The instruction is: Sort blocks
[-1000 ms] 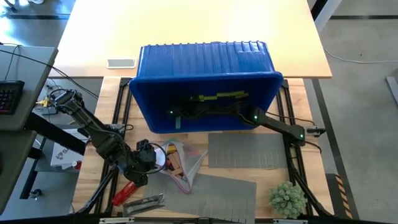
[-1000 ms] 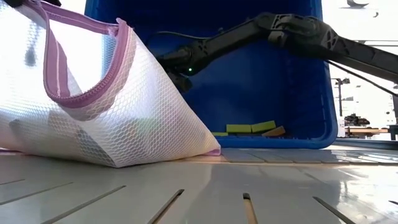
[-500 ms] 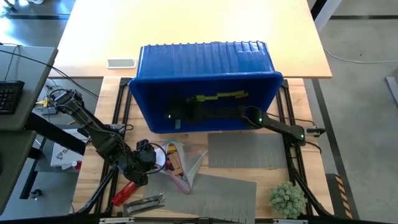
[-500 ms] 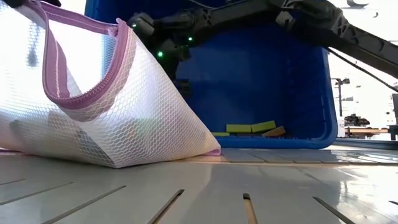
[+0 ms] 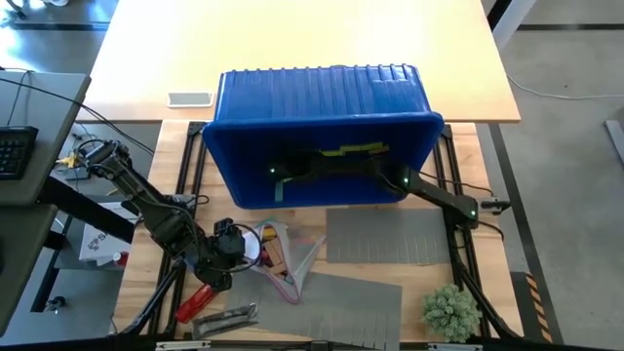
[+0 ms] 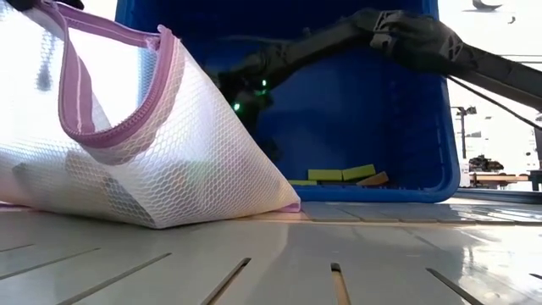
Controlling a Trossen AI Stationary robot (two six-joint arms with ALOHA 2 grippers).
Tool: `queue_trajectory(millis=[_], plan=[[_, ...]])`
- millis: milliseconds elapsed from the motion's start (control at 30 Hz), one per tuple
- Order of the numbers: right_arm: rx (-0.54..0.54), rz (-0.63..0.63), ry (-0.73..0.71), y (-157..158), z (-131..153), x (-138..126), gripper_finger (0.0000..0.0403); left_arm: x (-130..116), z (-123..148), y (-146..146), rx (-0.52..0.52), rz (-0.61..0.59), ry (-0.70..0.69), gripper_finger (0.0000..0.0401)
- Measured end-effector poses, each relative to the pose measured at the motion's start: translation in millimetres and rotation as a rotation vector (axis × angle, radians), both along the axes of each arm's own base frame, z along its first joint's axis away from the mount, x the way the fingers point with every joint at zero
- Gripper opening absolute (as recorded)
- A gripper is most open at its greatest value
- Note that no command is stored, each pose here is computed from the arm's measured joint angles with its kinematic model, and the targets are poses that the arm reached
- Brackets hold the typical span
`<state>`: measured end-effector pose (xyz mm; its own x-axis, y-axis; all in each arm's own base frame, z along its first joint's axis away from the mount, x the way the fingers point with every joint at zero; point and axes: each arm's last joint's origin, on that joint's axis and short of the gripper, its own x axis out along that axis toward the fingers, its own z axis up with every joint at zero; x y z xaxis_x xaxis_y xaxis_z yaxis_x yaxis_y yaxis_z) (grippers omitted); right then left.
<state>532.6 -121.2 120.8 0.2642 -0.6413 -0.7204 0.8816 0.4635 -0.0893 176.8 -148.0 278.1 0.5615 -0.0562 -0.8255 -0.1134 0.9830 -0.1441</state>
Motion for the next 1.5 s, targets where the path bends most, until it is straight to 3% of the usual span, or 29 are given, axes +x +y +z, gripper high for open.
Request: queue_trajectory(millis=[100,167,267,333,533,767,867,1000,1067,1167,1267,1500], plan=[[0.002,0.044,0.132,20,15,-10,0.0000,0,0,0,0.002,0.003,-0.004,0.0001],[-0.061,0.047,0.229,37,28,-19,0.0000,0,0,0,0.000,0.000,-0.001,0.0001],[-0.210,-0.002,0.253,56,56,-28,0.0000,0,0,0,-0.002,0.000,0.000,0.0001],[-0.251,-0.045,0.229,58,66,-31,0.0000,0,0,0,-0.001,0.001,-0.002,0.0001],[-0.281,-0.164,0.202,33,42,-36,0.0000,0,0,0,-0.001,0.001,-0.002,0.0001],[-0.156,-0.269,0.115,-10,1,-47,0.0000,0,0,0,-0.002,0.001,-0.002,0.0001],[-0.090,-0.239,0.092,-14,-2,-48,0.0000,0,0,0,-0.001,0.001,-0.002,0.0001],[-0.001,-0.152,0.178,-6,7,-50,0.0000,0,0,0,-0.001,0.001,-0.002,0.0001],[-0.022,-0.109,0.256,13,14,-51,0.0000,0,0,0,-0.001,0.001,-0.002,0.0001],[-0.078,-0.059,0.219,29,34,-44,0.0000,0,0,0,0.000,0.002,-0.002,0.0001],[-0.150,-0.070,0.150,21,49,-38,0.0000,0,0,0,-0.004,-0.001,0.001,0.0001],[-0.183,-0.117,0.128,2,24,-40,0.0000,0,0,0,-0.006,-0.002,0.002,0.0001]])
